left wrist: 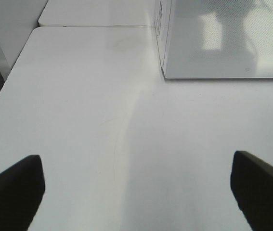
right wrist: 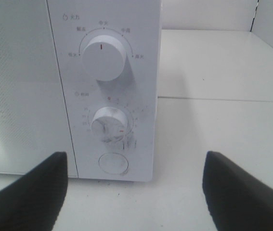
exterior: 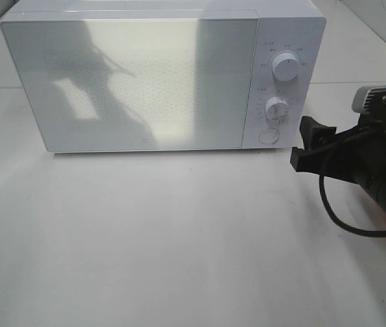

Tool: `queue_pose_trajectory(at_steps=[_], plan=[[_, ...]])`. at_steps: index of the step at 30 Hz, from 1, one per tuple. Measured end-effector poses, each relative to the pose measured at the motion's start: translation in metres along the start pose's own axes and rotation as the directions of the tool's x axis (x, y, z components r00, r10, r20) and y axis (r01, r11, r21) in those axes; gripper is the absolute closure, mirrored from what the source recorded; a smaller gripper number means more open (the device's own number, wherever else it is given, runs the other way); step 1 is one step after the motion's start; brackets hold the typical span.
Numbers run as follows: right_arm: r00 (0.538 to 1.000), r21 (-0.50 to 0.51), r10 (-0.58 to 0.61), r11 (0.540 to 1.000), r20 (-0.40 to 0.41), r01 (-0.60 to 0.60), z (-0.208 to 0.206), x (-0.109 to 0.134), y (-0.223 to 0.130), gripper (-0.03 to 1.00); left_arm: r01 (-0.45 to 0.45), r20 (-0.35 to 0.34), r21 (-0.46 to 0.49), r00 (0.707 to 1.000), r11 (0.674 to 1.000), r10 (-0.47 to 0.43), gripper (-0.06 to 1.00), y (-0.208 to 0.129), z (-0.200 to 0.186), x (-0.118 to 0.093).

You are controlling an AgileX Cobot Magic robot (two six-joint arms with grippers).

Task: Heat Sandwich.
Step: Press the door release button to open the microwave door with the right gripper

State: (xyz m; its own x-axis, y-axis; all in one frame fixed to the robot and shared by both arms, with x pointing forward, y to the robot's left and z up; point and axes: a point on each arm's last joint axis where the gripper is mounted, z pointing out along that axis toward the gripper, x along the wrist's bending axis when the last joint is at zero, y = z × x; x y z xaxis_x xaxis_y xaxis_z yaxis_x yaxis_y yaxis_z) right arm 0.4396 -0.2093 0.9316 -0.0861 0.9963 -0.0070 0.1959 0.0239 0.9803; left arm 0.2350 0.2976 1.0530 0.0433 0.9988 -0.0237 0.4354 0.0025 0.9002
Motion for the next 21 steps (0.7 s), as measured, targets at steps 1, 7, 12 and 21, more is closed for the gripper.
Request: queue_pose_trajectory(at_steps=[1,7,12,21], plan=[[1.000,0.011,0.002,1.000,-0.001,-0.002,0.000,0.002,-0.003,0.22,0.000,0.000,0.000,1.000,1.000,0.000,-0.05,0.000,0.000,0.000],[1.000,0.055,0.015,0.998,-0.008,-0.015,-0.002,0.011,-0.014,0.22,0.000,0.000,0.000,1.000,1.000,0.000,-0.05,0.000,0.000,0.000],[1.000,0.059,0.017,0.998,-0.009,-0.017,-0.003,0.013,-0.015,0.22,0.000,0.000,0.000,1.000,1.000,0.000,-0.05,0.000,0.000,0.000],[1.000,0.061,0.019,0.998,-0.011,-0.018,-0.004,0.015,-0.015,0.22,0.000,0.000,0.000,1.000,1.000,0.000,-0.05,0.000,0.000,0.000]])
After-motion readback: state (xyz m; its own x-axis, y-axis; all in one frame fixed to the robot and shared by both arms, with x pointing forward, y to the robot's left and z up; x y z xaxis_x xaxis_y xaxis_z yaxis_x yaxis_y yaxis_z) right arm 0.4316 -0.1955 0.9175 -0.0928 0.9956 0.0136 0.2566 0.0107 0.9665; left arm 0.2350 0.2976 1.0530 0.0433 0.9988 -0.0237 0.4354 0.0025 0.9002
